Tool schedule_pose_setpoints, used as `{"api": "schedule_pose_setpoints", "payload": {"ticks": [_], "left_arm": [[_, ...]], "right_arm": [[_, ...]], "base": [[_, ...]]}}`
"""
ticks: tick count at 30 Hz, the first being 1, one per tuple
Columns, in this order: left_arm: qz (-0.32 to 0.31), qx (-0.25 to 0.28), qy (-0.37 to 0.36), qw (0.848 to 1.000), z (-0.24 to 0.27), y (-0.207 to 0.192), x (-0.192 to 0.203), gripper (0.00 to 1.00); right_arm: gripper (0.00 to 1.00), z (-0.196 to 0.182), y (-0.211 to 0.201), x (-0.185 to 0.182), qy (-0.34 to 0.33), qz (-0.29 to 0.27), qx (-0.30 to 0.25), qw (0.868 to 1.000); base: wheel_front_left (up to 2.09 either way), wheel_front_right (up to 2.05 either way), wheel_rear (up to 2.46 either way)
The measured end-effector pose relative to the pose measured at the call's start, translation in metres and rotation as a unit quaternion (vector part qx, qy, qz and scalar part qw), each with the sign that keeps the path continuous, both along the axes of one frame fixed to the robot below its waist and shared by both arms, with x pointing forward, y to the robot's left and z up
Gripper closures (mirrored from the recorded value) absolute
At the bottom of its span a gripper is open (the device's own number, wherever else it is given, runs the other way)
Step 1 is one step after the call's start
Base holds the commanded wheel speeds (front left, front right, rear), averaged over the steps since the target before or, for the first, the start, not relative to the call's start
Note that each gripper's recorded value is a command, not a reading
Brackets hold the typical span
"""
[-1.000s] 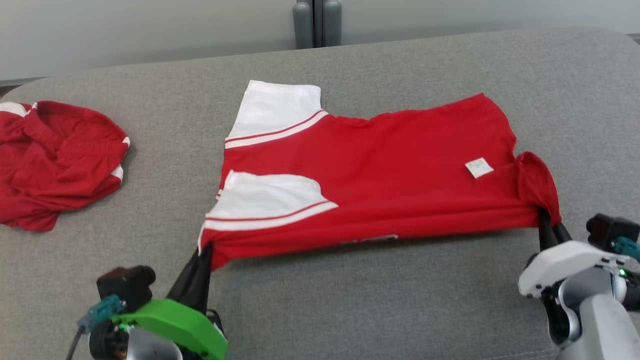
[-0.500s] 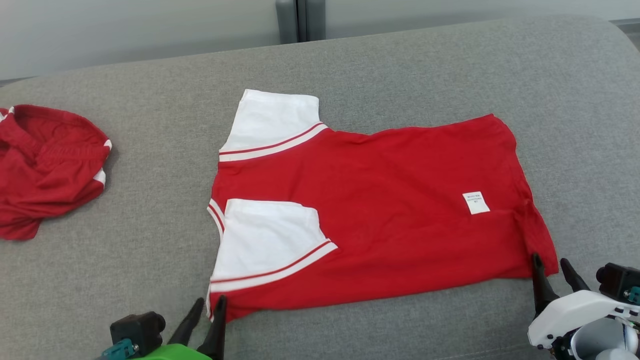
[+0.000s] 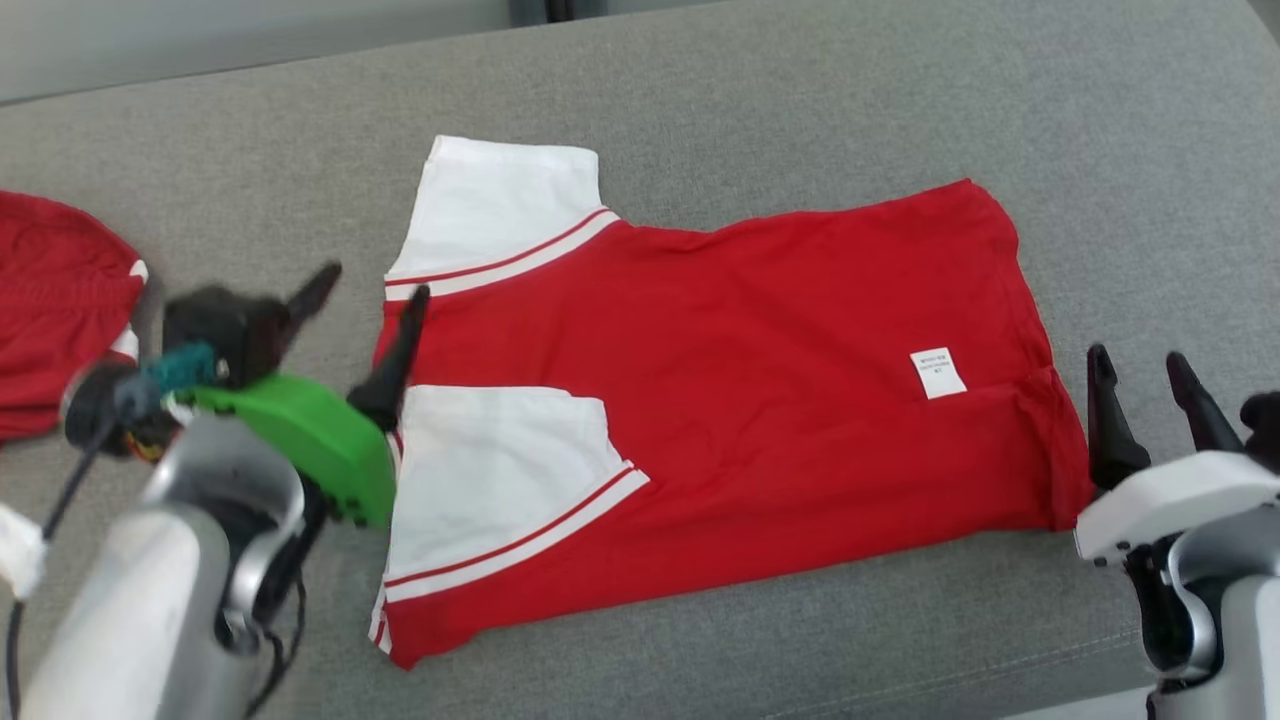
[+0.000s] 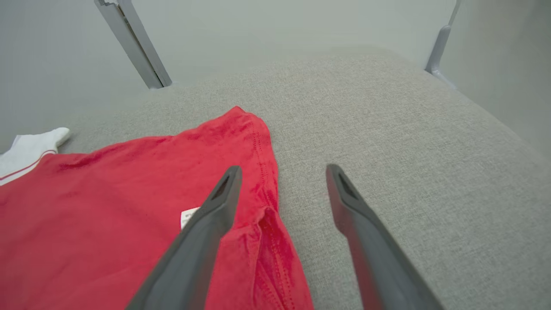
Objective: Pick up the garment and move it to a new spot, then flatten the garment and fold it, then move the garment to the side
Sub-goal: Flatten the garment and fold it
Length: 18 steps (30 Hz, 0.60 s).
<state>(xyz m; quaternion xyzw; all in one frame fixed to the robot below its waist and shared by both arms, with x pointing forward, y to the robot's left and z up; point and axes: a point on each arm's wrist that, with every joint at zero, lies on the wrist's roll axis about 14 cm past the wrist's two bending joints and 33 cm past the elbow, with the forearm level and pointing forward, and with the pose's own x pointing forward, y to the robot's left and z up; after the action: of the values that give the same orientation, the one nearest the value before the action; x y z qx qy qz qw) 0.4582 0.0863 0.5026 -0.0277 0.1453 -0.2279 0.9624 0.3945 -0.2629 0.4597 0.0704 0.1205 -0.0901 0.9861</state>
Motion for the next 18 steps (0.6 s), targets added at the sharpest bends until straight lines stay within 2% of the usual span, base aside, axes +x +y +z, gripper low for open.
{"api": "schedule_pose_setpoints", "payload": {"ticks": [2, 5, 12, 18], "left_arm": [[-0.016, 0.03, -0.013, 0.999, 0.009, -0.002, 0.027, 0.0], [-0.031, 0.067, 0.009, 0.997, 0.004, -0.006, 0.065, 0.0], [-0.036, 0.106, 0.057, 0.992, -0.008, -0.009, 0.142, 0.0], [-0.057, 0.139, 0.155, 0.976, -0.076, -0.018, 0.16, 0.0]], "right_arm": [[0.0, 0.006, 0.006, 0.014, -0.01, 0.012, -0.004, 1.0], [0.0, 0.012, 0.017, 0.038, -0.025, 0.031, -0.007, 0.999], [0.0, 0.01, 0.041, 0.083, -0.037, 0.076, -0.019, 0.996], [0.0, -0.01, 0.037, 0.095, -0.021, 0.08, -0.03, 0.996]], "base": [[0.0, 0.0, 0.0], [0.0, 0.0, 0.0], [0.0, 0.0, 0.0], [0.0, 0.0, 0.0]]}}
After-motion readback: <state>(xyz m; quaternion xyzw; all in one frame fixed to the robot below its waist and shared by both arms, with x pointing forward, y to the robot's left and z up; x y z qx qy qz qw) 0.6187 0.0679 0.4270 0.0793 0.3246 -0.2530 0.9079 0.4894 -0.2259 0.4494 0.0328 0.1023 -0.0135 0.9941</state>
